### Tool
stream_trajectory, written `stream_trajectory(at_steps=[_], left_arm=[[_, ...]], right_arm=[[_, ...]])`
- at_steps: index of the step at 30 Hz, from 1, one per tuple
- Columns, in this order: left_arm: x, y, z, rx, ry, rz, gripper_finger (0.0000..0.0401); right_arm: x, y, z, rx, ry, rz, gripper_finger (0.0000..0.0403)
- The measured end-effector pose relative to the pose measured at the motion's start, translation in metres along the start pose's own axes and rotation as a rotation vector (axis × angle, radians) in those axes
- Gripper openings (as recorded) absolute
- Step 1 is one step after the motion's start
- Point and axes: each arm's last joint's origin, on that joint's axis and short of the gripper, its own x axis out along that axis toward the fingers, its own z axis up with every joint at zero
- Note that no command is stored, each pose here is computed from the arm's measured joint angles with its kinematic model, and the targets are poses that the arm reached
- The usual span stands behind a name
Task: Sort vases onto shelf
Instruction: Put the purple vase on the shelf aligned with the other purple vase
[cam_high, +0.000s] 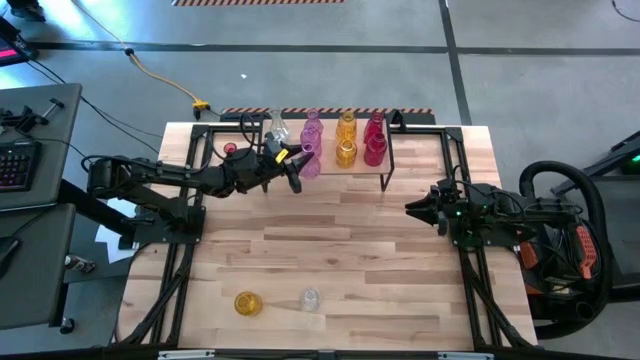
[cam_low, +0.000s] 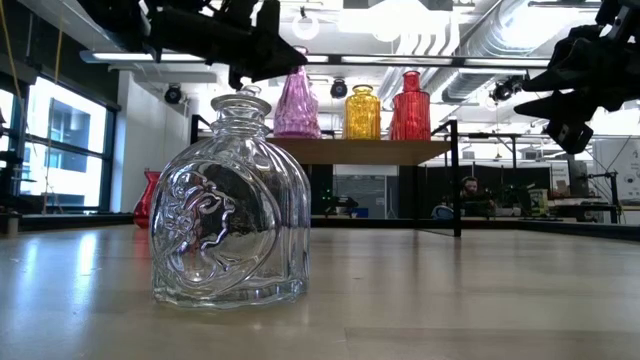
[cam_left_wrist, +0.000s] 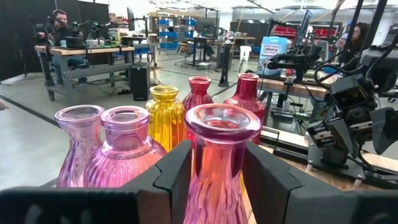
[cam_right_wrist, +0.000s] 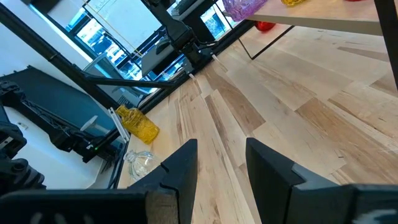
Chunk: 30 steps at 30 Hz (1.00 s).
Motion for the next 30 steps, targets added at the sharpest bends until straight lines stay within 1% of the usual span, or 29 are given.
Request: stream_trajectory(at_steps=[18, 30], left_arm=[[0.0000, 0.0009, -0.0001, 0.003, 0.000, 0.029, 0.0127], [-0.0001, 0.0009, -0.0004, 0.002, 0.002, 0.030, 0.0127]], right_arm=[[0.0000, 0.0000, 0.0000, 0.000, 0.000, 0.000, 0.0117], [0.0000, 0.0000, 0.0000, 0.000, 0.000, 0.000, 0.0117]])
